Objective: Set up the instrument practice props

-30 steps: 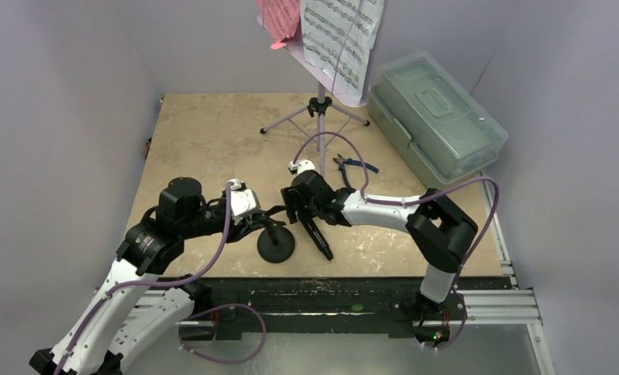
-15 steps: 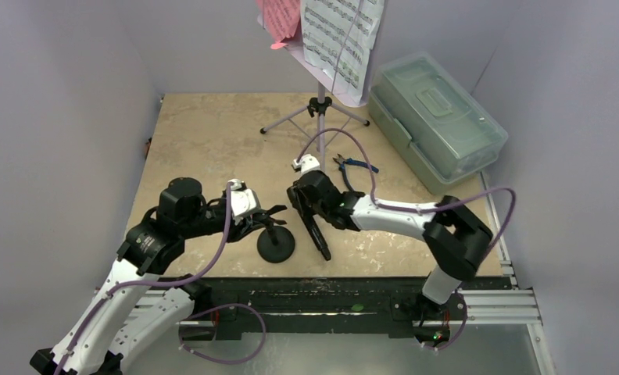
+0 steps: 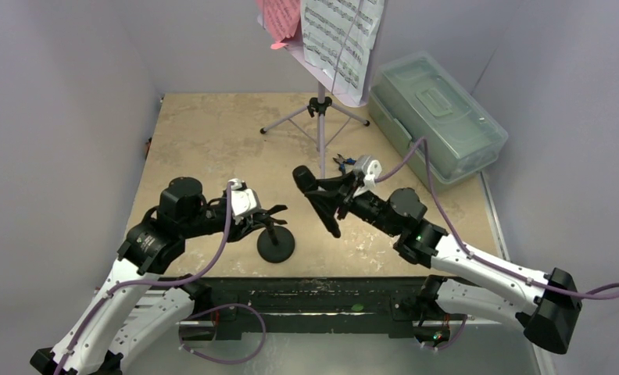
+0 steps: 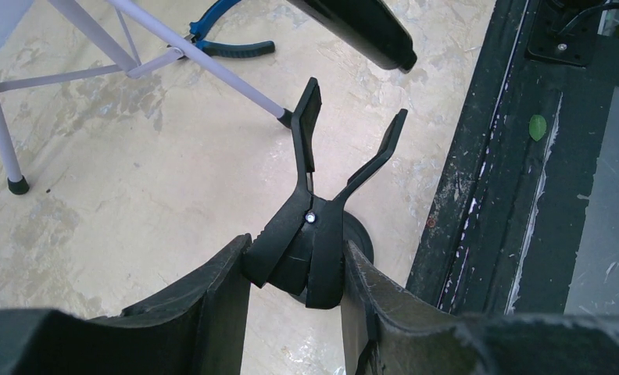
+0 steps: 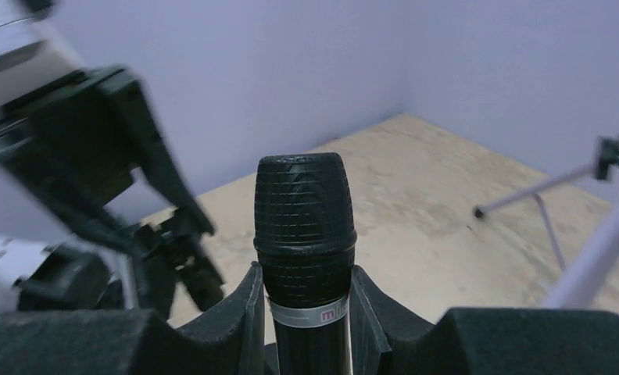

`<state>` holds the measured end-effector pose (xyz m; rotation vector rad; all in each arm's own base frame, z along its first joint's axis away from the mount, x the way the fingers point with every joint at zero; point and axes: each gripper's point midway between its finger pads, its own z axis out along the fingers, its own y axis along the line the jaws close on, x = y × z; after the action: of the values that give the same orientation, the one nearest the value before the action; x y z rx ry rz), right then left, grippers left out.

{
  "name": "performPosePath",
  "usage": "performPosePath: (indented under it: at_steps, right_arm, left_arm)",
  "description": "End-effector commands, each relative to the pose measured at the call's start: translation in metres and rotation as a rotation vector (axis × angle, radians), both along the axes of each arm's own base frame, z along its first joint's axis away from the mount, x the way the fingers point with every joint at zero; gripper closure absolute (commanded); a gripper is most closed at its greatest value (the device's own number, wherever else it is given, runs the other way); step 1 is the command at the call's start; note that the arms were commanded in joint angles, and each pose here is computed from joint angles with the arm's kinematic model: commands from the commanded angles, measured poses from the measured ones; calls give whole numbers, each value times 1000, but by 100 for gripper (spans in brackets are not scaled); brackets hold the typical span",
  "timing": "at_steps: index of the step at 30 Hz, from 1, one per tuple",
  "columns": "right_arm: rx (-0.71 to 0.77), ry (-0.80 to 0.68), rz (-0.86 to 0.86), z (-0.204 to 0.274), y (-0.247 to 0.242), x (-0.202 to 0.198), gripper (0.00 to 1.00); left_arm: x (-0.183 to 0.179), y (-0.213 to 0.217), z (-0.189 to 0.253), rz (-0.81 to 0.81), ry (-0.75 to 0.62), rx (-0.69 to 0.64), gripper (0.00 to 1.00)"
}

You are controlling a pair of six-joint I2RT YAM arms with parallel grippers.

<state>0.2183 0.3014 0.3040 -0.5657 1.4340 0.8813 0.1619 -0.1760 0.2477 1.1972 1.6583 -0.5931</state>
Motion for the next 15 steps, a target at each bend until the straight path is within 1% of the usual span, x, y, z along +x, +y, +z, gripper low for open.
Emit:
performPosePath:
  at_steps: [1,4,7,11,15]
  right_arm:
    - [104,-396,375,55,24,-64,100]
    - [148,-487,483,70,31,-83,100]
    - [220,-550,527,85,29,-95,100]
    - [215,-577,565,91,37,-97,100]
    - [252,-598,583,90,41,-98,100]
  left_arm:
    - [5,-3,5,-18,-53,2,100]
    - [5,-2,4,-19,-51,4,100]
    - [5,-3,3,-21,-46,5,100]
    - [6,-4,2,-23,-44,1,100]
    - [6,-5,1,-25,-41,0,100]
